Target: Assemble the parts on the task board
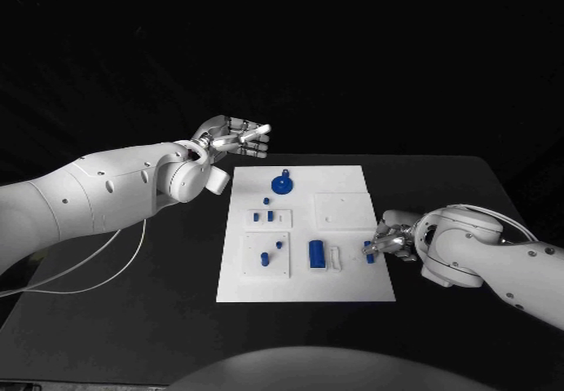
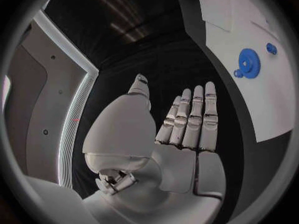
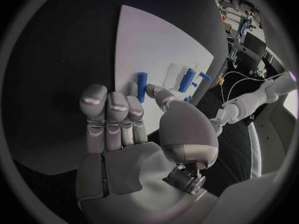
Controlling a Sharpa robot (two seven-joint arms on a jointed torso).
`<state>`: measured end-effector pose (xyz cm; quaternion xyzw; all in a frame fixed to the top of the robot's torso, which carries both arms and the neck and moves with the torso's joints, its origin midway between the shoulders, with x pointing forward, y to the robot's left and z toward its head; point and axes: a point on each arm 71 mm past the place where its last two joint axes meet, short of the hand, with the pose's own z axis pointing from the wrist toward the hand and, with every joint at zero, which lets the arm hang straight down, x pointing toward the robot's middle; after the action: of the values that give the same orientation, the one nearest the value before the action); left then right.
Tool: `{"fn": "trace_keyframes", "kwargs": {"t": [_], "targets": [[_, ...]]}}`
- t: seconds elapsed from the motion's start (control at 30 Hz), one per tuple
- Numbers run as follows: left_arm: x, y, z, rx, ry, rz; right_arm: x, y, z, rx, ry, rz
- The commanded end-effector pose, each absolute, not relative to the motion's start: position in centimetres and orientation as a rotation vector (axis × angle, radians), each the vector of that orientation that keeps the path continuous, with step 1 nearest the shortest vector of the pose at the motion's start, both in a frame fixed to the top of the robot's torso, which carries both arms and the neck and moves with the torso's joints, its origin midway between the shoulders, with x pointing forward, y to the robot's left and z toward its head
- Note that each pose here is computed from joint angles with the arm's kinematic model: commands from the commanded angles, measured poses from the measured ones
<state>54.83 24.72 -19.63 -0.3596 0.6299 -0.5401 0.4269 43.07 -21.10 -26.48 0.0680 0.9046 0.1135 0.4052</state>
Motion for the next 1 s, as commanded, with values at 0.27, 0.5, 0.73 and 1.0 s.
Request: {"fn": "trace_keyframes", "kwargs": {"t": [0.27,0.5,0.73,1.0], "targets": [[54.8,24.3,-19.6,-0.889,1.579,-1.376,42.0,-19.4,-25.9,0.285,2.299,0.435],[54.8,24.2,-19.6,-0.888,1.580,-1.377,41.9,-18.5,-25.8,0.283,2.315,0.465],[54.8,24.1,-19.6,-0.887,1.582,-1.379,41.8,-17.7,-25.9,0.277,2.325,0.486],[54.8,24.1,-19.5,-0.886,1.579,-1.381,41.9,-16.7,-26.2,0.266,2.330,0.494]]}}
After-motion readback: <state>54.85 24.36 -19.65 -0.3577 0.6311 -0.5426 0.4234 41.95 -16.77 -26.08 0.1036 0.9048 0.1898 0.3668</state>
